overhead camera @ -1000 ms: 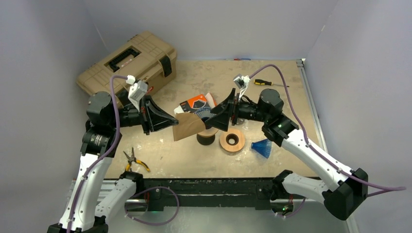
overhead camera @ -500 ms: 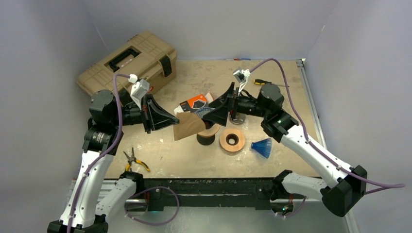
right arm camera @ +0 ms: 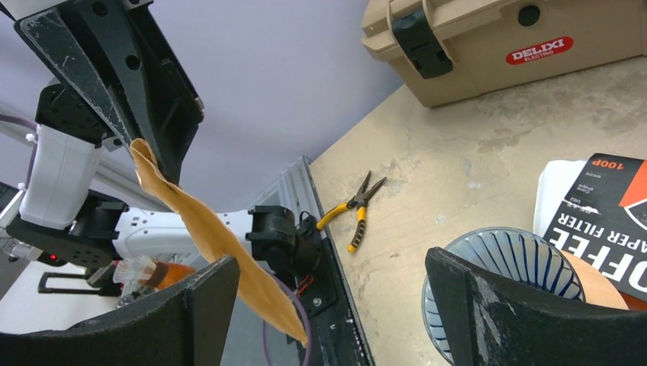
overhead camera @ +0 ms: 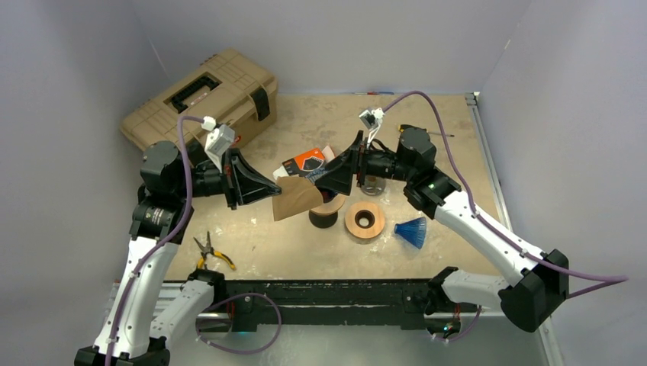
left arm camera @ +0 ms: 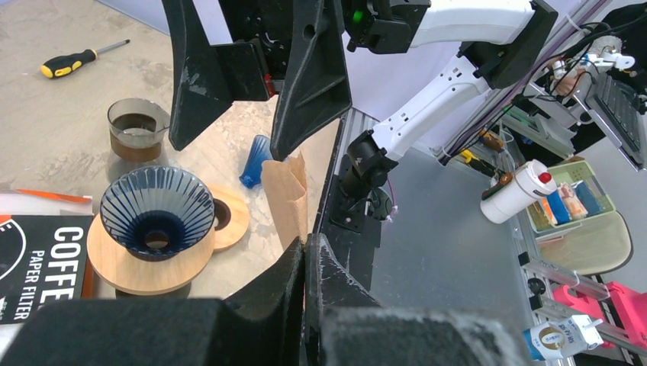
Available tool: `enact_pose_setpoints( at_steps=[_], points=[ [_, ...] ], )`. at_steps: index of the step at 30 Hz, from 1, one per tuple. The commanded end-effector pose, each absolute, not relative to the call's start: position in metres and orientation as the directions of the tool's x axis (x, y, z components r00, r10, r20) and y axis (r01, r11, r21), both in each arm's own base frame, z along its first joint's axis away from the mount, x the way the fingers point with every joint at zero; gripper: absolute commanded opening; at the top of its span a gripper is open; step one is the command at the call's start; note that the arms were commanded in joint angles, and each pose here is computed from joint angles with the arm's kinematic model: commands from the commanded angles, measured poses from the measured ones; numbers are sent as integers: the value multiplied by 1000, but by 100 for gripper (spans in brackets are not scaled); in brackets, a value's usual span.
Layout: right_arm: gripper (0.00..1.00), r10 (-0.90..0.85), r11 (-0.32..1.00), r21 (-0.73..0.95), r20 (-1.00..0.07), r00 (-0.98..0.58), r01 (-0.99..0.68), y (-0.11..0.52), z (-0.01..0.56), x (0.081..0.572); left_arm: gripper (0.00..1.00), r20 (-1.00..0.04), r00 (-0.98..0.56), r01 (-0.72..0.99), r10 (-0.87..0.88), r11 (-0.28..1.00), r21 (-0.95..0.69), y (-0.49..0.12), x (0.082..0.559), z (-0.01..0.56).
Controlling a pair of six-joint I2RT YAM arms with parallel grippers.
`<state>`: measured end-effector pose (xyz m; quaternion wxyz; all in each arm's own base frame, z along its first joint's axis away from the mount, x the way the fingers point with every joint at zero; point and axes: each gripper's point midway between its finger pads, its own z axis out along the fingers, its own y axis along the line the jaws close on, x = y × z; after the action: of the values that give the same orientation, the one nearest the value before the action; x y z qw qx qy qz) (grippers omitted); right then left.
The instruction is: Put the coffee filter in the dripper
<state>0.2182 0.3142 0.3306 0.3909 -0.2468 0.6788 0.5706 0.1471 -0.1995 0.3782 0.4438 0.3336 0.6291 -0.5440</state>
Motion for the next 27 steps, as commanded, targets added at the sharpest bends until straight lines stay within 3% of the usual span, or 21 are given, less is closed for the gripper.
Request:
enact_pose_setpoints(
  at_steps=[1,20,27],
  points=[
    [96,119,183,560,-829,-547,-808,315,348,212,0,-934,-351,916,-71,180,-358,-199,149,383],
    [96,73,84,554,-832,-550,-828,325,347,187,0,-915,-398,887,-73,224,-404,-200,167,367],
    [86,43,51,564,-826,-562,-824,337,341,180,0,-913,-402,885,-74,225,-408,-200,167,366]
  ],
)
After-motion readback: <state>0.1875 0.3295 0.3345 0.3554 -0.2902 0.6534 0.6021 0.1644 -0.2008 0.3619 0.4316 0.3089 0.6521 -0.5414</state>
